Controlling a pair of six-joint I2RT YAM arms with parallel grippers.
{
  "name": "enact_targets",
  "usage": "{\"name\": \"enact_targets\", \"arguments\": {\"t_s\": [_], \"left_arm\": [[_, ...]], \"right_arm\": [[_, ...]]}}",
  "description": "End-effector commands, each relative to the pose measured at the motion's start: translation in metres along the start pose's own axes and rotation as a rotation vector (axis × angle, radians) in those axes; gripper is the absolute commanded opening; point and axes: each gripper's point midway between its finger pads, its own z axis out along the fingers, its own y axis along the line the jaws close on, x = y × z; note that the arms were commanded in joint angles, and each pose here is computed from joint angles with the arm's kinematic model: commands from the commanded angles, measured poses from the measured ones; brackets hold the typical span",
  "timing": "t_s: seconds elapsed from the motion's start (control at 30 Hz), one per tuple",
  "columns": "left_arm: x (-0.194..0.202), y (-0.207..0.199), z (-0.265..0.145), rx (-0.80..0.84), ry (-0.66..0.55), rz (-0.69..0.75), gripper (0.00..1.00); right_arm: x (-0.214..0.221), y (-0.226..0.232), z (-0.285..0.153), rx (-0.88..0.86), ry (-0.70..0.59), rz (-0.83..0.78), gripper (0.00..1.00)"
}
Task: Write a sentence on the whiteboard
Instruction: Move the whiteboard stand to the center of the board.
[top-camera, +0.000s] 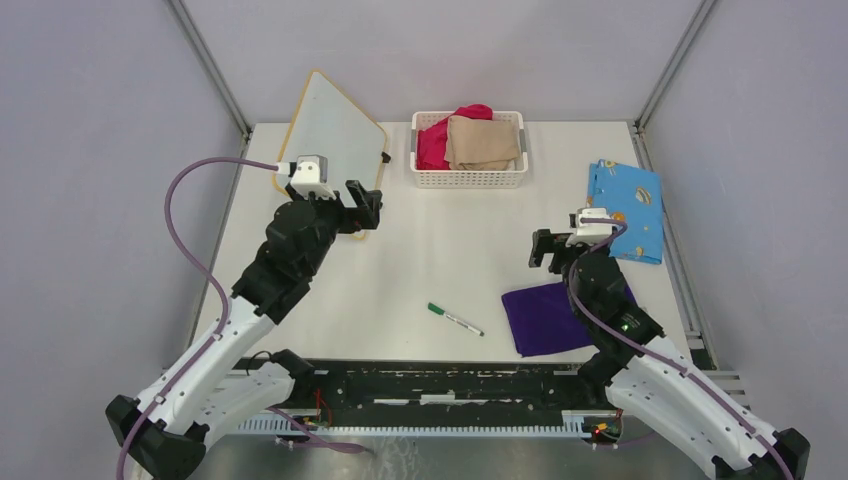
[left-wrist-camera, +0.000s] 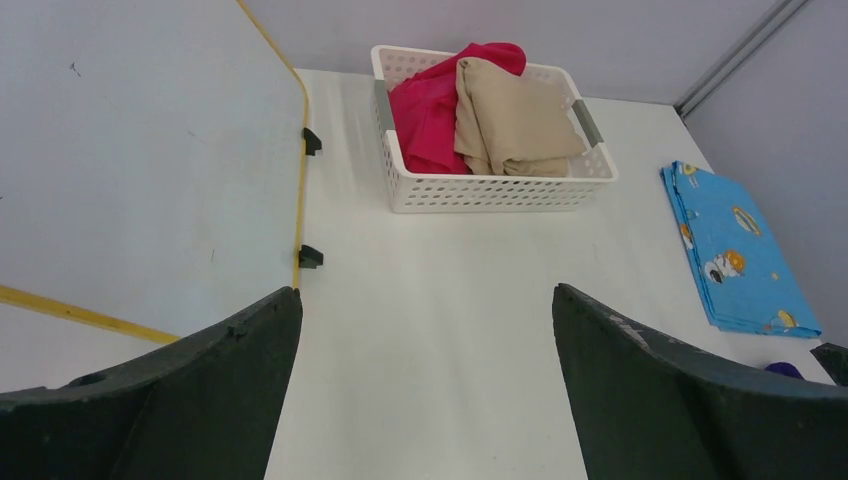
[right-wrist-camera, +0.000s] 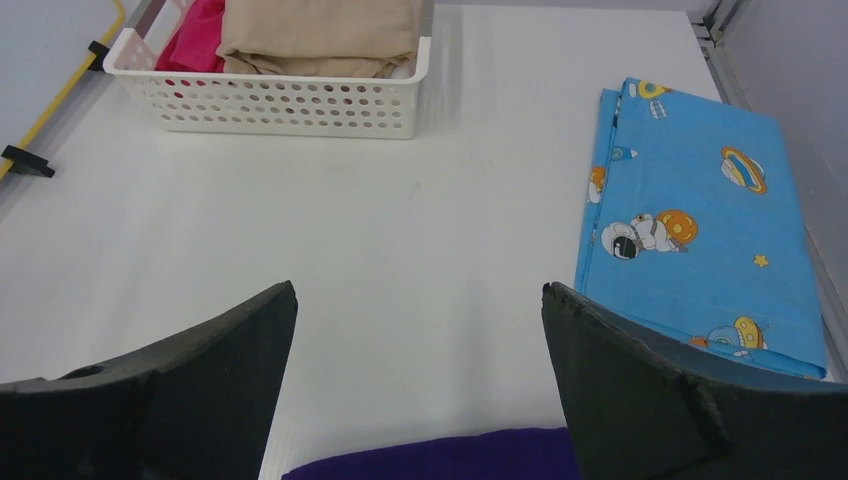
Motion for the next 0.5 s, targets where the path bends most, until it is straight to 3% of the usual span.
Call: {"name": "enact_targets", "arguments": {"t_s": [0.0,0.3,0.47], "left_arm": [[-0.029,-0.009,-0.008,0.045,-0.082,-0.008,1.00],[-0.027,-0.011,-0.010,0.069,-0.086,0.006,1.00],[-0.021,0.017,-0.008,-0.103,-0.062,-0.024,1.00]], "right_arm": [[-0.009,0.003,0.000,-0.027,-0.019,-0.042,0.98],[-0.004,0.051,-0.001,-0.290,0.021,-0.104,0.93],[0.009,0.072,-0.004,-0.396,0.065,-0.077,0.92]]}}
